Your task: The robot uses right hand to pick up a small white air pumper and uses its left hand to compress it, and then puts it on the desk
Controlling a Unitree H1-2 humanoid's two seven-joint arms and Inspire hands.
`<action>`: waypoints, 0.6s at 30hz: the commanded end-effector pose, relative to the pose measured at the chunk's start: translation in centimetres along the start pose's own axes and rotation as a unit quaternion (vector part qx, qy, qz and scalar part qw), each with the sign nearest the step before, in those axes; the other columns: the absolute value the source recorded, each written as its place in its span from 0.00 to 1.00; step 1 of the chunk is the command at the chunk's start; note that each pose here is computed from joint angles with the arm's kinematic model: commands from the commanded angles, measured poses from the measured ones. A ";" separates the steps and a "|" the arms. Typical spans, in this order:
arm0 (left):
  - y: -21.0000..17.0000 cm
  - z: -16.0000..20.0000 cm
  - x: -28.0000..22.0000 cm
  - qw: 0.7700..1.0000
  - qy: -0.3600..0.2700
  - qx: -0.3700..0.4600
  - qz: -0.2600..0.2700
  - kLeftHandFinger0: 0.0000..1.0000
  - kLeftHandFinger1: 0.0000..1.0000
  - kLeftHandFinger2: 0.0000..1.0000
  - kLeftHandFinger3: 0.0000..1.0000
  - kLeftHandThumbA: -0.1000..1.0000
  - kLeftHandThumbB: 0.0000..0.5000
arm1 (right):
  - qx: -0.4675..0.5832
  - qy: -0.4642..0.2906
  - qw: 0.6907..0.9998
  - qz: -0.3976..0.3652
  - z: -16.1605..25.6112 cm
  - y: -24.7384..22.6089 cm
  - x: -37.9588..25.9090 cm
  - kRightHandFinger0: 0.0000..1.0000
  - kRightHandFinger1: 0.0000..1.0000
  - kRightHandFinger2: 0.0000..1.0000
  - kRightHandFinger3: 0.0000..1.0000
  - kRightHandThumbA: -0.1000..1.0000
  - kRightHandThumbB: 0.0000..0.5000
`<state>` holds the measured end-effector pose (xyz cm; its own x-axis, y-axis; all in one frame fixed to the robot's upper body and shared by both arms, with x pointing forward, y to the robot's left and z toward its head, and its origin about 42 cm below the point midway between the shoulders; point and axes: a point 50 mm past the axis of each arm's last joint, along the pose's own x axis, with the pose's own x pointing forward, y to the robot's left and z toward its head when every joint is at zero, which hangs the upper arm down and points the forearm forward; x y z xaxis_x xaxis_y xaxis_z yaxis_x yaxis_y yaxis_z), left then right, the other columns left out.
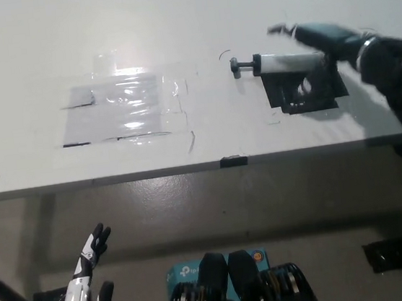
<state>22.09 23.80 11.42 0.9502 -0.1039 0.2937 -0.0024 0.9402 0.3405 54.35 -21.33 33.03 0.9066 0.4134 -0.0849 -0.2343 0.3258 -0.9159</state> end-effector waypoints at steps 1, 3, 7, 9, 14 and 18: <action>0.5 0.4 0.4 1.000 -0.029 0.006 -0.001 1.00 1.00 1.00 1.00 1.00 0.34 | 0.049 -0.128 0.972 -0.192 3.3 -7.8 -3.2 1.00 1.00 1.00 1.00 0.98 0.69; 0.6 0.4 0.8 0.999 -0.032 0.007 -0.002 1.00 1.00 1.00 1.00 1.00 0.35 | 0.062 -0.162 0.956 -0.236 4.4 -8.8 -5.0 1.00 1.00 1.00 1.00 1.00 0.69; 0.7 0.5 2.5 0.999 -0.040 0.001 -0.003 1.00 1.00 1.00 1.00 1.00 0.36 | 0.114 -0.254 0.911 -0.304 7.4 -7.7 -12.0 1.00 1.00 1.00 1.00 1.00 0.64; 0.8 0.5 3.4 0.999 -0.041 -0.007 -0.003 1.00 1.00 1.00 1.00 1.00 0.34 | 0.131 -0.294 0.889 -0.325 8.4 -4.7 -15.3 1.00 1.00 1.00 1.00 1.00 0.62; 1.2 0.3 4.6 0.999 -0.041 -0.006 -0.004 1.00 1.00 1.00 1.00 1.00 0.34 | 0.212 -0.319 0.859 -0.339 9.5 2.7 -19.9 1.00 1.00 1.00 1.00 1.00 0.50; 1.3 0.1 5.1 0.999 -0.033 -0.011 -0.005 1.00 1.00 1.00 1.00 1.00 0.39 | 0.238 -0.302 0.853 -0.354 9.5 6.7 -22.0 1.00 1.00 1.00 1.00 1.00 0.42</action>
<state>24.72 23.50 11.77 0.9438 -0.1161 0.3096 0.0031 0.9394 0.3428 40.82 -19.85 29.64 0.8048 0.4934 0.3300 -0.1104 0.6706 -0.7335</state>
